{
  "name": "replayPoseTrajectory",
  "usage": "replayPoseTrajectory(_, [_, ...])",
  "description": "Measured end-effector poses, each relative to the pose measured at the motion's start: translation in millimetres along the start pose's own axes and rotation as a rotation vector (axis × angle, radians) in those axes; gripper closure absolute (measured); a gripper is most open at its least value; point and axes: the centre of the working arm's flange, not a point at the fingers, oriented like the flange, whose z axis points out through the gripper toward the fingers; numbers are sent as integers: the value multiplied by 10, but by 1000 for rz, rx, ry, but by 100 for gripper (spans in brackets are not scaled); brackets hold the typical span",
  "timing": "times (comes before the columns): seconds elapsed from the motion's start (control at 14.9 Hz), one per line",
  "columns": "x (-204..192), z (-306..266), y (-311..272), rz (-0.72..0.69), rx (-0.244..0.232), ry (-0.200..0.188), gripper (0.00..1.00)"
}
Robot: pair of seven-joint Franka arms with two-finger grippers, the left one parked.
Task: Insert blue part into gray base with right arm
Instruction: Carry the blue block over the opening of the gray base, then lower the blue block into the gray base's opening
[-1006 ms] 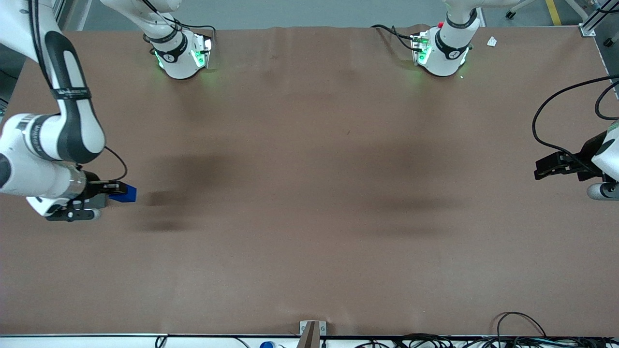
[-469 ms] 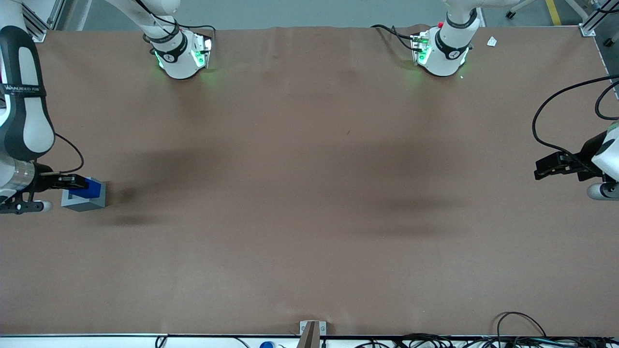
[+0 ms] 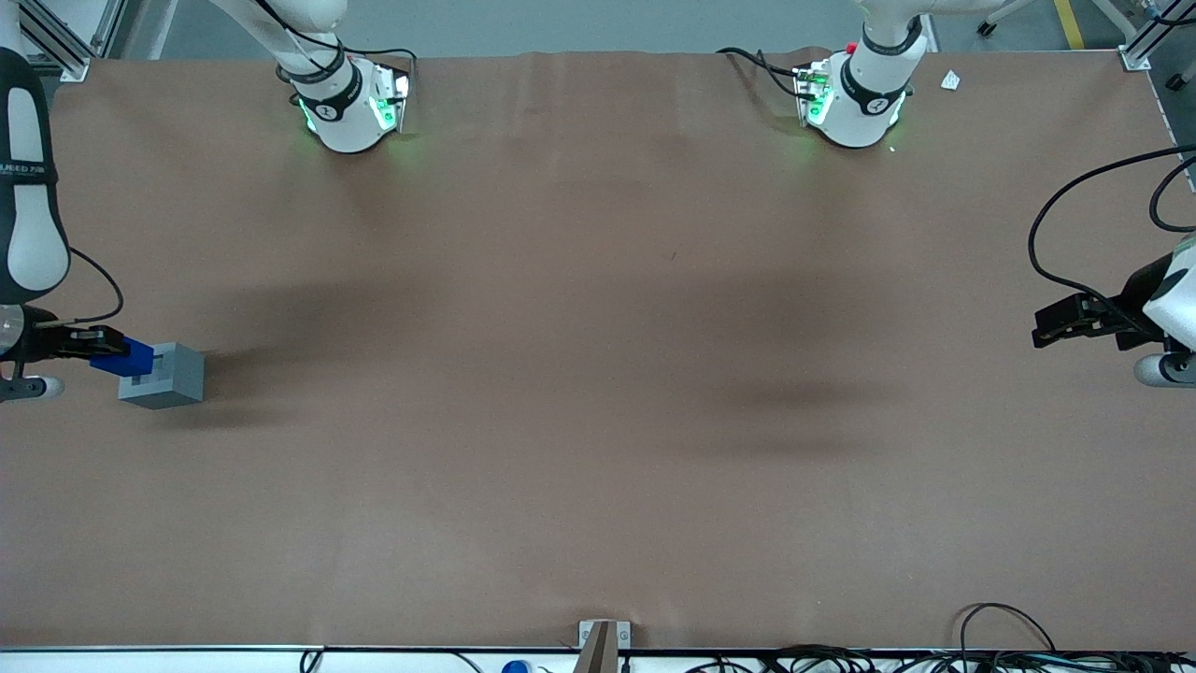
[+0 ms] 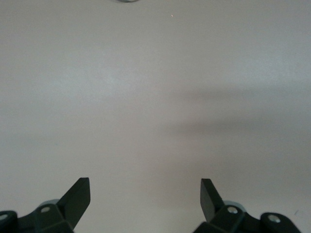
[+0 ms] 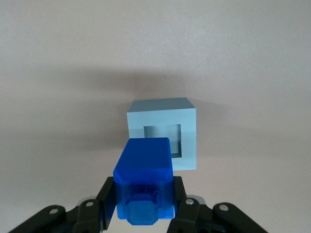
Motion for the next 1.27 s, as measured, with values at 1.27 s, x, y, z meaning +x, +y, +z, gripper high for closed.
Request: replayPoseTrajectory(1.27, [60,350,99,7,12,-16,49])
